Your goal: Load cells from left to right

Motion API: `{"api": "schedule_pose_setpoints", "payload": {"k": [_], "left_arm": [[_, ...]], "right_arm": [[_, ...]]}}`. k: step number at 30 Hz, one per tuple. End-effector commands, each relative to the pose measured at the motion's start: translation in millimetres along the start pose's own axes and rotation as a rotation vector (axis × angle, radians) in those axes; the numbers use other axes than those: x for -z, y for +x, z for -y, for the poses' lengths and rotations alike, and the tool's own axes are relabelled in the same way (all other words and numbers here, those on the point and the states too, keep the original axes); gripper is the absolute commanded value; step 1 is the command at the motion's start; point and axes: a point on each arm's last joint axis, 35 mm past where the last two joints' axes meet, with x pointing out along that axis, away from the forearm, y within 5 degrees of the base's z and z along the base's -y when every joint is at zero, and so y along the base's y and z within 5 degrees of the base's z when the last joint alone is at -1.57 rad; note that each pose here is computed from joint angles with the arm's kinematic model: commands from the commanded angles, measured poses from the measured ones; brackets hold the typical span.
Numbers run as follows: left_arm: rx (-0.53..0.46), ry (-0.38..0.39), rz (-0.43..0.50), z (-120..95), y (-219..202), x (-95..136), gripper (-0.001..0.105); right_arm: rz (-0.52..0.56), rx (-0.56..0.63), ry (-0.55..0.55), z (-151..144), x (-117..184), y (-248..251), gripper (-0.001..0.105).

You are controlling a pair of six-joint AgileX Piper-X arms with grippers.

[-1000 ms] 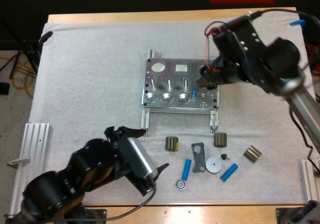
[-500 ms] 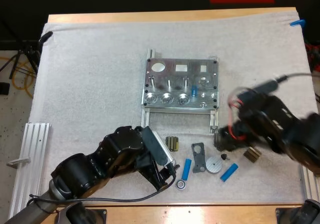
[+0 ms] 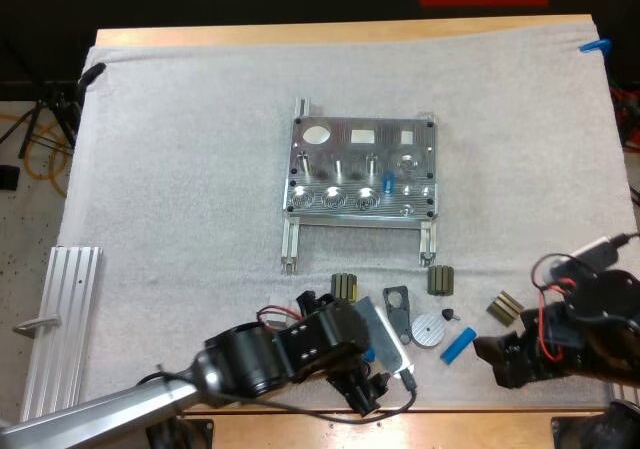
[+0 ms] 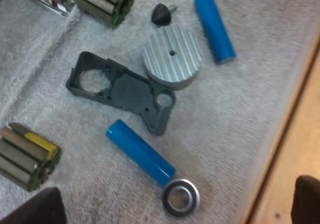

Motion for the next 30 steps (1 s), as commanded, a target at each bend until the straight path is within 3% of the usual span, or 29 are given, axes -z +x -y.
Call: {"api": "schedule_pose_setpoints", "payload": {"k": [1, 7, 12, 24, 30], "left_arm": [[-0.034, -0.017, 0.007, -0.7, 7.6, -3.6, 0.088], [-0.085, -0.036, -0.113, -7.4, 54.5, -5.2, 0.088], [-0.121, -0.009, -0.220, -9.3, 92.5, 1.6, 0.088], [-0.183, 0.019, -0.284, -12.9, 124.6, 9.1, 0.088], [-0.191, 0.022, -0.263, -12.9, 125.7, 7.2, 0.065]], "right_arm": [[0.009, -0.012, 0.010, -0.1, 5.1, -2.8, 0.070], [0.041, -0.017, 0.015, 0.2, 12.7, -9.5, 0.070], [0.045, -0.017, 0.015, 0.2, 12.5, -9.8, 0.070], [0.049, -0.018, 0.014, 0.1, 12.1, -9.8, 0.070], [0.049, -0.018, 0.014, 0.1, 12.1, -9.8, 0.070]]}}
